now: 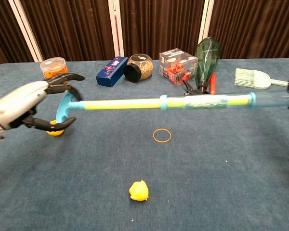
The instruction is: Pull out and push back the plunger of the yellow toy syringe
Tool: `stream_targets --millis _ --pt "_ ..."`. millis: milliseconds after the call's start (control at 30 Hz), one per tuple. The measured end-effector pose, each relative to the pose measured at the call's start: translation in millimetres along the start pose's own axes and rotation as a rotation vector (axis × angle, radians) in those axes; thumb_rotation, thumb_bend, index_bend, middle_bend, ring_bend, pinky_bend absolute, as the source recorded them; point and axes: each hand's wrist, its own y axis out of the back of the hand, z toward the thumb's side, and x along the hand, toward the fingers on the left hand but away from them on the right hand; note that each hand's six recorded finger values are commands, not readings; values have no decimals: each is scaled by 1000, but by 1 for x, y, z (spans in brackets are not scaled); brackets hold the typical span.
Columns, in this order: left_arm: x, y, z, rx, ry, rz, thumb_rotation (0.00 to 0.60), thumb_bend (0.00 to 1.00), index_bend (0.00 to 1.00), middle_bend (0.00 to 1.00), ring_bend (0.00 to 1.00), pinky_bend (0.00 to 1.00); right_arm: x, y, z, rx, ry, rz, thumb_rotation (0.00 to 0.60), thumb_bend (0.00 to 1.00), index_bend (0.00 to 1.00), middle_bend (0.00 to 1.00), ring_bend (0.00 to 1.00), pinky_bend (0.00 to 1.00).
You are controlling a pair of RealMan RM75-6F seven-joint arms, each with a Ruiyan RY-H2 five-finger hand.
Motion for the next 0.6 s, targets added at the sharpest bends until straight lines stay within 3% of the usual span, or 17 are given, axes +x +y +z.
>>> stream_targets --millis 600 --pt "-64 45 -37 119 52 12 600 608 718 96 0 71 5 19 -43 -20 -94 -30 600 650 978 26 0 149"
